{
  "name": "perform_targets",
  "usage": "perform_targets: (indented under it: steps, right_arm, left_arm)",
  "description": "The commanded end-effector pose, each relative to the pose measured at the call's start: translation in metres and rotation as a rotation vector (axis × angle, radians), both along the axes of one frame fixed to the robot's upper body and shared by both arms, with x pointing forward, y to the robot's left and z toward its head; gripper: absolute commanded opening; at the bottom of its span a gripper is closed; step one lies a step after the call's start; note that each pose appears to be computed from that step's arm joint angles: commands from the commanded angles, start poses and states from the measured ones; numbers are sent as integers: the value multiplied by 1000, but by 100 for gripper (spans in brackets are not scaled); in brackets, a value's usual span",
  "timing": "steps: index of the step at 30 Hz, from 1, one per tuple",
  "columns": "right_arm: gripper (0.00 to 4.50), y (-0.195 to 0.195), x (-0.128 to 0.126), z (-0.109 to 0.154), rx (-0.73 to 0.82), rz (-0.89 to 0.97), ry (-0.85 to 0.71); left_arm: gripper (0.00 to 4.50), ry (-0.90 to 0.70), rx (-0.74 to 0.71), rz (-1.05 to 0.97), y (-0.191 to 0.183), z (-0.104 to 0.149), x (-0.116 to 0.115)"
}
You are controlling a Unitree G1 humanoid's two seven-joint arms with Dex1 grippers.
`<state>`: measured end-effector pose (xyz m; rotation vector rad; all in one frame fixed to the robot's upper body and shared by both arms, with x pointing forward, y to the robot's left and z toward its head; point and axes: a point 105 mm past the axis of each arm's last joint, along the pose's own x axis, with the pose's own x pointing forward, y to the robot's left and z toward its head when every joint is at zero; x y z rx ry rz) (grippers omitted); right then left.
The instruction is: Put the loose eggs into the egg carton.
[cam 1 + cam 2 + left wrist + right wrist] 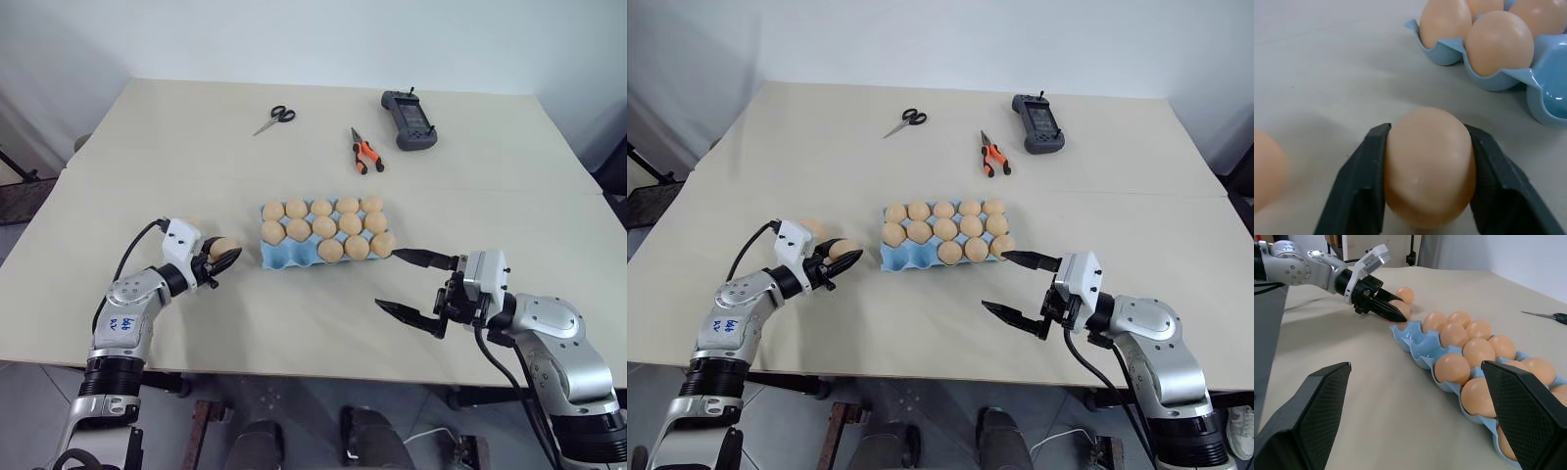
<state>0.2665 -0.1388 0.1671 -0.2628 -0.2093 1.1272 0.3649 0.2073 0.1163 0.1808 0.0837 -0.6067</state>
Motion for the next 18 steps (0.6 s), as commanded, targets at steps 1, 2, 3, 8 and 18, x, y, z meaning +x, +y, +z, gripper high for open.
perform_targets:
  steps: [1,2,3,8,18]
  right_arm:
    - [450,0,-4,11,16,6,-38]
    - [450,0,-3,11,16,4,-38]
    - [450,-1,-3,11,15,1,-39]
    - [450,-2,-2,12,14,-13,-43]
    - [450,-4,-5,14,26,-61,-61]
  left_arm:
    - [170,-132,-85,-90,-15,40,-2]
    - [170,-155,-95,-116,-21,48,-1]
    - [170,-184,-104,-158,-30,59,-1]
    - [170,-187,-105,-354,-79,72,-1]
    - [170,-83,-57,-538,-136,47,7]
